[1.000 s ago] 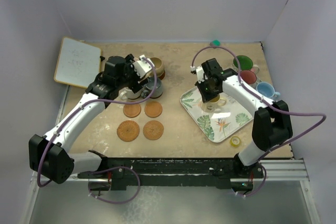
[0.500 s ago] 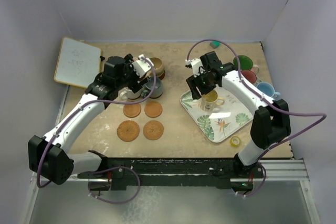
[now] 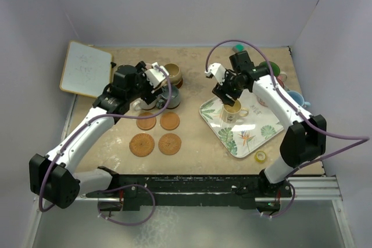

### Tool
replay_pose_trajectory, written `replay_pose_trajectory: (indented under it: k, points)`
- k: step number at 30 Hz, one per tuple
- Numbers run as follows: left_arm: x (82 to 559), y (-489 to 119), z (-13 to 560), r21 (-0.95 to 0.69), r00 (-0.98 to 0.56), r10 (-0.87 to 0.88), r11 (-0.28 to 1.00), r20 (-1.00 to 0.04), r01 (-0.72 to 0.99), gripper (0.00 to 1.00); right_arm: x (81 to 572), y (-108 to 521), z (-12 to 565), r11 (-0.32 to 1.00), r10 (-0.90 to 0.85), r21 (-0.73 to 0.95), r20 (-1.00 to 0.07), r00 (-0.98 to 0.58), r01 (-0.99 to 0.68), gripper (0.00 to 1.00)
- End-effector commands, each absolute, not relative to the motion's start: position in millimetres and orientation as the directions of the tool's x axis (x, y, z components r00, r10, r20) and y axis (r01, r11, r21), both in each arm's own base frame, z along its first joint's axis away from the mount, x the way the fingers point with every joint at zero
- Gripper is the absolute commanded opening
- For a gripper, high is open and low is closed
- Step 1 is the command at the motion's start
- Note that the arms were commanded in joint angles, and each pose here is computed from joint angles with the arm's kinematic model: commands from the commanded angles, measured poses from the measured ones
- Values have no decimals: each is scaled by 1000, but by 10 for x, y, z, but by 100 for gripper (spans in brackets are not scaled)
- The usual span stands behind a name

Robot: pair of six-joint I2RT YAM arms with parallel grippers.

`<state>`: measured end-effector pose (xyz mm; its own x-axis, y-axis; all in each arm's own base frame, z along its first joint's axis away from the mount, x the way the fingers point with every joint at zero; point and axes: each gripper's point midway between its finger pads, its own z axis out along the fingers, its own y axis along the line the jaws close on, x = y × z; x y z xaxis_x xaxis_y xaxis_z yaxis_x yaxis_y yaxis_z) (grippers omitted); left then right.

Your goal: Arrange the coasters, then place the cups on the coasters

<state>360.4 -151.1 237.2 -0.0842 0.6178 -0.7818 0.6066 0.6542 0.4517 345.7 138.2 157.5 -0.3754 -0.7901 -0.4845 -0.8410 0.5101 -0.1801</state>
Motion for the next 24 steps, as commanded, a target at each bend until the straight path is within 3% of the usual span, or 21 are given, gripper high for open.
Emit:
replay_pose_trajectory:
  k: [1, 10, 24]
  points:
    - [3623, -1495, 2629, 465, -31, 579, 684, -815, 562, 81, 3620, 1296, 1660, 365, -856, -228, -462, -230, -902, 69]
    - [3635, -1460, 2653, 477, -31, 586, 688, -810, 546, 81, 3613, 1152, 1405, 237, -918, -105, -350, -187, -966, 68]
    - [3619, -1438, 2674, 483, -25, 587, 688, -809, 542, 81, 3740, 1231, 1063, 244, -923, -18, -311, -226, -970, 62]
